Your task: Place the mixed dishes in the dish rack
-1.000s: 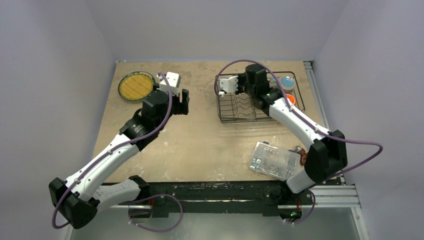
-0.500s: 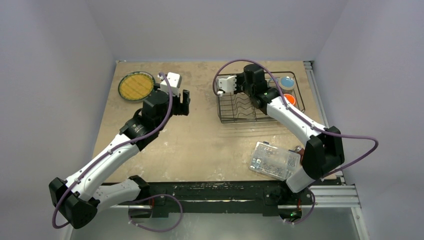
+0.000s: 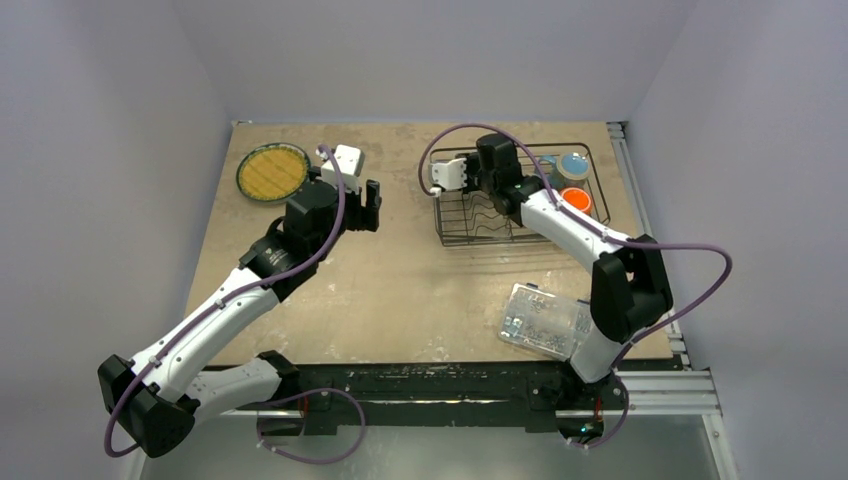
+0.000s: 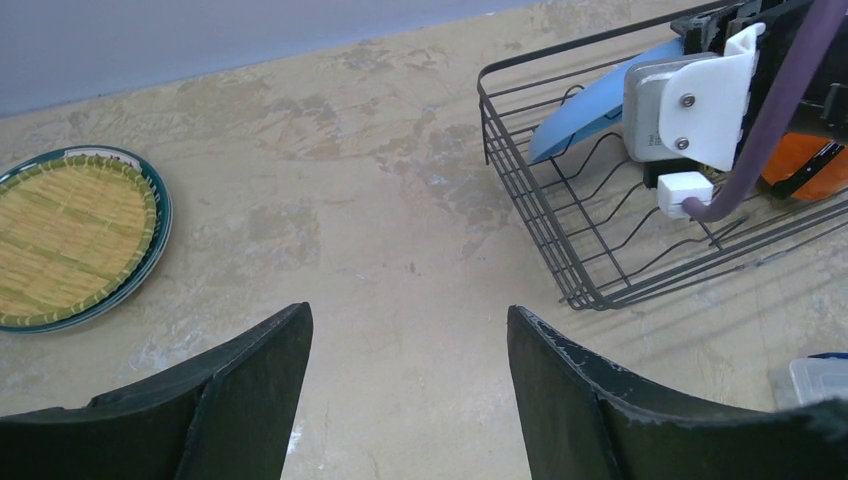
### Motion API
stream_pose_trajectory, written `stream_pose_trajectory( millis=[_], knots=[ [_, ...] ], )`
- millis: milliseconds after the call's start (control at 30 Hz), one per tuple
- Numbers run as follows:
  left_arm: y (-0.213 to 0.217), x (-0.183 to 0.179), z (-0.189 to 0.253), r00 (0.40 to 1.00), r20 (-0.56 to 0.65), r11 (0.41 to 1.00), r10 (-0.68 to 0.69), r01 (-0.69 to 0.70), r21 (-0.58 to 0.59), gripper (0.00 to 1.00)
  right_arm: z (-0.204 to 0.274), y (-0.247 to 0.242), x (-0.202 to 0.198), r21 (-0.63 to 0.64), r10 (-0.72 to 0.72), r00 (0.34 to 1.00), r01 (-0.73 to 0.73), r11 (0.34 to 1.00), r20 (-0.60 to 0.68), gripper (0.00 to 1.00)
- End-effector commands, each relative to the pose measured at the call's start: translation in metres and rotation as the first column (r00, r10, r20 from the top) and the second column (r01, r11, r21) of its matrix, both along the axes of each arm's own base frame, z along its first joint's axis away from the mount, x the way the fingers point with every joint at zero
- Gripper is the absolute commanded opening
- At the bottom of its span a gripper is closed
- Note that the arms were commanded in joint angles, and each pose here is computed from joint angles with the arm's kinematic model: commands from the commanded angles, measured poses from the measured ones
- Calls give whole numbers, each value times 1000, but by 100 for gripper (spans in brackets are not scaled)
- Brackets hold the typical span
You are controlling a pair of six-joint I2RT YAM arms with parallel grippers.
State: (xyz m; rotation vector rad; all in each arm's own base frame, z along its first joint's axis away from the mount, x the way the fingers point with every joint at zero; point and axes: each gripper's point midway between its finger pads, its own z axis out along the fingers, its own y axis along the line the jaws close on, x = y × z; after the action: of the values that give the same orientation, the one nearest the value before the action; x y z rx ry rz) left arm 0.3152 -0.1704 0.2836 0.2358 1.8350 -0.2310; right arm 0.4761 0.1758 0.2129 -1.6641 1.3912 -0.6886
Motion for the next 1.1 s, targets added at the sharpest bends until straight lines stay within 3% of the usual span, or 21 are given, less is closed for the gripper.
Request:
stream_pose_trajectory(
  millis=[0, 33, 67, 200, 333, 433, 633, 867, 1067],
  knots=[
    [-7, 3, 22, 999, 48, 999, -18, 20, -42, 70, 42, -6, 14, 66, -90, 989, 82, 994, 118, 52],
    [-7, 3, 22, 999, 48, 999, -20, 22, -42, 70, 43, -10, 15, 66, -115, 986, 107, 992, 122, 89],
    [-7, 3, 22, 999, 48, 999, -20, 22, -42, 70, 45, -13, 15, 73, -141, 981, 132, 989, 131, 98],
    [-7, 3, 22, 999, 47, 999, -21, 23, -42, 70, 58, -22, 11, 141, -210, 966, 189, 972, 151, 99],
    [-7, 2, 22, 999, 46, 999, -23, 25, -43, 70, 85, -25, 7, 350, -311, 936, 238, 906, 168, 99],
    [-9, 2, 20, 999, 40, 999, -28, 30, -43, 70, 90, -29, 10, 417, -365, 913, 265, 869, 180, 99],
    [-10, 3, 19, 999, 35, 999, -31, 33, -43, 70, 84, -37, 29, 502, -507, 843, 365, 784, 179, 99],
    [-11, 3, 18, 999, 29, 998, -36, 37, -42, 70, 88, -30, 50, 531, -553, 820, 407, 743, 146, 99],
    [-12, 3, 19, 999, 25, 998, -41, 42, -50, 70, 97, -29, 37, 563, -537, 835, 389, 729, 118, 99]
  ],
)
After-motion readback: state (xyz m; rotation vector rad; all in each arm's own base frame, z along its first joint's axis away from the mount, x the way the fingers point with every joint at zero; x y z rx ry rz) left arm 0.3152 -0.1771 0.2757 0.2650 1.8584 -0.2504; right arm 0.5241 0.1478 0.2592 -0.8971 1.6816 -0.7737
